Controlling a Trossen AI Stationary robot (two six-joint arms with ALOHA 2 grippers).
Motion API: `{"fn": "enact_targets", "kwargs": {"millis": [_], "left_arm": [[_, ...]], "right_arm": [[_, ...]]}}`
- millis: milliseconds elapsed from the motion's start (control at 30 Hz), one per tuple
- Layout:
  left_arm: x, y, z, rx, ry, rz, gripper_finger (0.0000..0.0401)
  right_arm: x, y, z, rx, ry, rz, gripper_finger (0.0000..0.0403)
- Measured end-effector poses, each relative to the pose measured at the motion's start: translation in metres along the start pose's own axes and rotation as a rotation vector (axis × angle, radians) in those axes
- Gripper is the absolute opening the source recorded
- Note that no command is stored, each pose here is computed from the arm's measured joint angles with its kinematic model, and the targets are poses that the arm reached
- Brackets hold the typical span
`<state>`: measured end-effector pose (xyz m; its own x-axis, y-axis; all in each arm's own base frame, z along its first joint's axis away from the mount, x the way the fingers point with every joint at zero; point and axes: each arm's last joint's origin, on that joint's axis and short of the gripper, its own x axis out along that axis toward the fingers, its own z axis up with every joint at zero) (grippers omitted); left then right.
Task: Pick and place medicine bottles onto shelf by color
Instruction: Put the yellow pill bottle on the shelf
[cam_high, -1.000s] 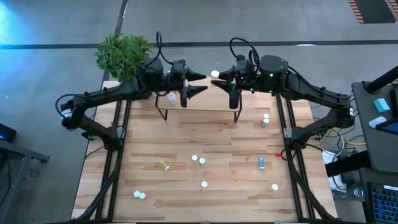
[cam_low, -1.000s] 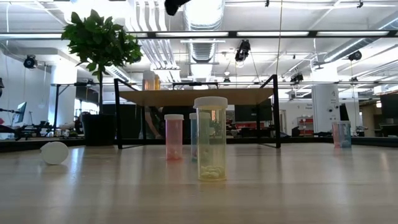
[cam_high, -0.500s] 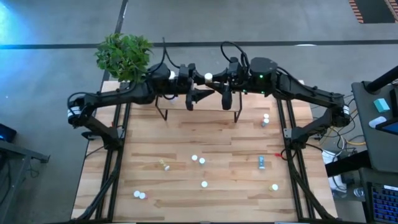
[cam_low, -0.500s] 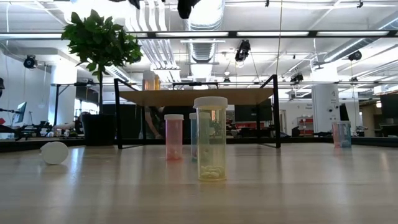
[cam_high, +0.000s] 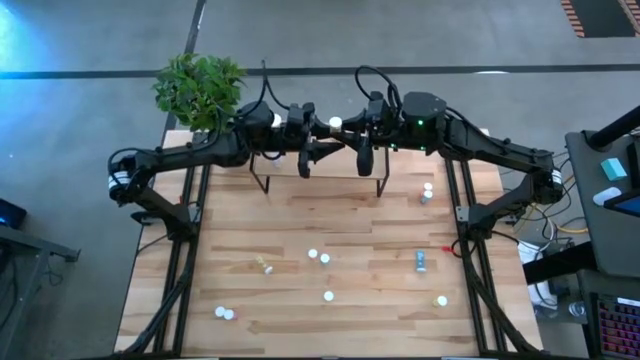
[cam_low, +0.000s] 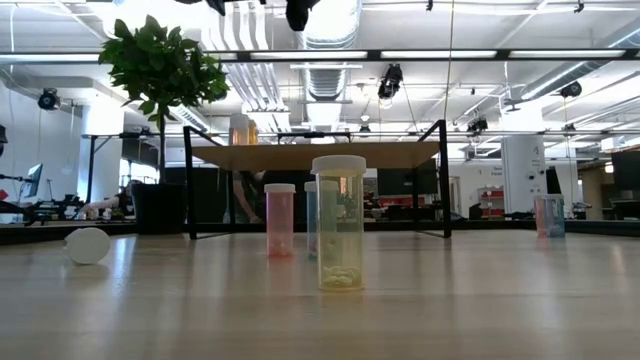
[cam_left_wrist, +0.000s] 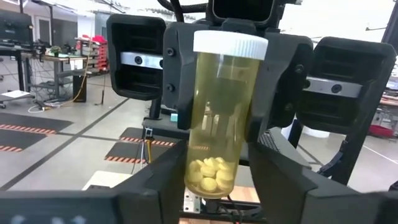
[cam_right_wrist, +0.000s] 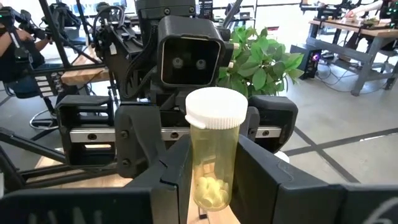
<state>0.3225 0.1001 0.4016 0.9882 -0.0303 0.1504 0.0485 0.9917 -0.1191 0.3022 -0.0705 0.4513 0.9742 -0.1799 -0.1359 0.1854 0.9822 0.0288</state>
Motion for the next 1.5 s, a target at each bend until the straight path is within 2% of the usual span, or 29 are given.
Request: {"fn": "enact_targets", "kwargs": {"millis": [300, 500, 667, 833, 1000, 1200, 1500], "left_arm": [[-0.002, 0.005, 0.001, 0.004, -0.004, 0.014, 0.0087], [-0.002, 0.005, 0.001, 0.006, -0.003, 0.015, 0.0082], [-0.002, 0.005, 0.002, 0.004, -0.006, 0.018, 0.0084], [-0.002, 0.005, 0.001, 0.003, -0.004, 0.023, 0.0084], [-0.002, 0.006, 0.0, 0.02, 0.013, 0.025, 0.0084], [-0.002, 0.006, -0.004, 0.064, 0.045, 0.025, 0.0085], [-0.002, 0.006, -0.004, 0.071, 0.049, 0.026, 0.0085]], "right_arm": [[0.0, 0.0, 0.0, 0.014, 0.003, -0.003, 0.0096], [0.0, 0.0, -0.001, 0.033, 0.006, -0.003, 0.0099], [-0.006, 0.0, 0.002, 0.029, -0.001, -0.003, 0.0148], [-0.018, -0.004, 0.02, 0.026, -0.064, -0.021, 0.021], [-0.018, -0.008, 0.034, 0.067, -0.077, 0.032, 0.024], [0.001, -0.012, 0.024, 0.091, 0.027, 0.058, 0.024], [0.004, -0.012, 0.021, 0.133, 0.051, 0.056, 0.0216]]}}
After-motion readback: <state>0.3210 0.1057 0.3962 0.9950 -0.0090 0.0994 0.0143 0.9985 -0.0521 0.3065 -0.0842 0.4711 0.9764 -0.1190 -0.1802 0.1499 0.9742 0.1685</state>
